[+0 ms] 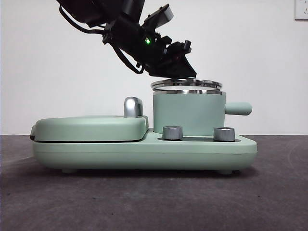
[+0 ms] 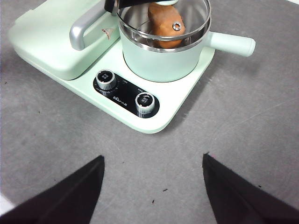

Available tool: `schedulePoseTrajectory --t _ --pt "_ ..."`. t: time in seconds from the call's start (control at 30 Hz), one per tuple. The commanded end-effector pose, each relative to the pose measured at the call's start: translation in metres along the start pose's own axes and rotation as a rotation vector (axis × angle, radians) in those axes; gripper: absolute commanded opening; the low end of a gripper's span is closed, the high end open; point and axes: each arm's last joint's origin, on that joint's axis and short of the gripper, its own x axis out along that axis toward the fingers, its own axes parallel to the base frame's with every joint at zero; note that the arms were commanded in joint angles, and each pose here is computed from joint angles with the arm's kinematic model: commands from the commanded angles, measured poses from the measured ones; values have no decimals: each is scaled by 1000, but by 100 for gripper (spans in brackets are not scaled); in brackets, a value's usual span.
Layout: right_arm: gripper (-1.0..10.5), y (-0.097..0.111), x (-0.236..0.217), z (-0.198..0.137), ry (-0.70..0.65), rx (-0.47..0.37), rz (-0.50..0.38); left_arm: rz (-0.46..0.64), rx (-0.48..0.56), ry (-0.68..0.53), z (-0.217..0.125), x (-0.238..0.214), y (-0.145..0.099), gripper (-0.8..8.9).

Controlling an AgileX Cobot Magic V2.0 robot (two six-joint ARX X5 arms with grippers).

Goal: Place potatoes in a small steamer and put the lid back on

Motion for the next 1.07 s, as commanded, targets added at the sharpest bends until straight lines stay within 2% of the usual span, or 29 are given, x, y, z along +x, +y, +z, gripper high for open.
schedulePoseTrajectory --t 0.03,0.4,0.57,1.07 --pt "327 0 -2 3 -15 3 3 -9 20 -28 3 10 -3 14" --pt "327 0 -2 3 -15 2 2 -23 14 -17 2 12 -8 14" --pt "327 0 -2 3 -16 2 3 -33 0 28 -1 11 -10 14" --pt "327 0 -2 4 -21 1 2 -25 -9 58 -1 6 -5 15"
